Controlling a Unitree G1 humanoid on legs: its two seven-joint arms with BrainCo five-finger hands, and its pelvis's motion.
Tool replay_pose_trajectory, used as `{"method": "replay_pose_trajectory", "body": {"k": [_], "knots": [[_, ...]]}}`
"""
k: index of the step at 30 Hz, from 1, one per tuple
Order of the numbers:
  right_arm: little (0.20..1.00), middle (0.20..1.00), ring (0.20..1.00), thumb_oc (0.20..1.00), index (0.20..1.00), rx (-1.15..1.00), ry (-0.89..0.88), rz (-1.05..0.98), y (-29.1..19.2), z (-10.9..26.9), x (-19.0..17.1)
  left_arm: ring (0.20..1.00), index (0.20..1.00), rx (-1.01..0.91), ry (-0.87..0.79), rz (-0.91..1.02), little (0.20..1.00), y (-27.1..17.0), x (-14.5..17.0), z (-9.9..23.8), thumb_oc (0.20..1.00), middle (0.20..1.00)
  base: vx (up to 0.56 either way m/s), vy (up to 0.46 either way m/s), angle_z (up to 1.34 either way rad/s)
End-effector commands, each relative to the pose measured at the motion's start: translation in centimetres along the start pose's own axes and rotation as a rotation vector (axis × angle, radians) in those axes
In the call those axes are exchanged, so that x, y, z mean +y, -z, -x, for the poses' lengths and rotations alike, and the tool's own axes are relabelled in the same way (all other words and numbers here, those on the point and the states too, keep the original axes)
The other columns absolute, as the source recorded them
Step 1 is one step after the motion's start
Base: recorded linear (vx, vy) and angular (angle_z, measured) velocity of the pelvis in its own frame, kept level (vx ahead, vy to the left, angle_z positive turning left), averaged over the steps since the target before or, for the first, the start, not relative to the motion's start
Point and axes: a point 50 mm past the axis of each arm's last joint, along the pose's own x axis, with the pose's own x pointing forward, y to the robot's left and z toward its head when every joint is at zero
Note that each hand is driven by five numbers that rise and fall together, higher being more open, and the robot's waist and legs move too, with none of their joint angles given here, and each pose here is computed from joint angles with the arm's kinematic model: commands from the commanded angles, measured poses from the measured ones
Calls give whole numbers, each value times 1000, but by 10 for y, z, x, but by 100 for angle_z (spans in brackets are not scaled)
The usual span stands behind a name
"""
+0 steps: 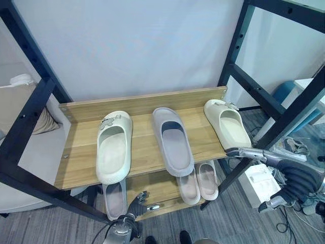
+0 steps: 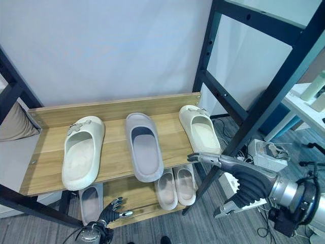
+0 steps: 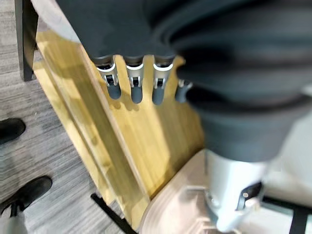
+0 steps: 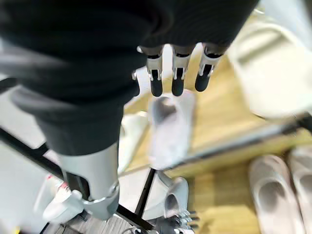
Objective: Arrange the slippers neatly on the shoe rack.
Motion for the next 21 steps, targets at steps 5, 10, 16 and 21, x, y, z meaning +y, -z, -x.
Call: {"method": "replay_pose_trajectory", "body": {"k": [5, 10, 16, 21], "knots": [[1000, 1000, 1000, 1000, 1000, -230, 472, 88, -8, 4, -39, 1000, 1000, -122, -15, 74, 1000, -28, 0, -8, 1000, 1000, 9, 31, -12], [1000, 1000, 1000, 1000, 1000, -233, 605, 185, 1, -4, -42, 1000, 1000, -121, -25, 88, 1000, -26, 4, -7, 1000, 1000, 22, 12, 3], [1000, 1000, 1000, 1000, 1000, -135, 812, 166, 38, -22, -38, 1000, 1000, -83, -42, 70, 1000, -17, 12, -3, 1000, 1000, 38, 14, 13], [1000, 1000, 1000, 1000, 1000, -96, 860, 76, 59, -40, -32, 1000, 1000, -67, -51, 64, 1000, -13, 15, -2, 1000, 1000, 27, 2, 18]]}}
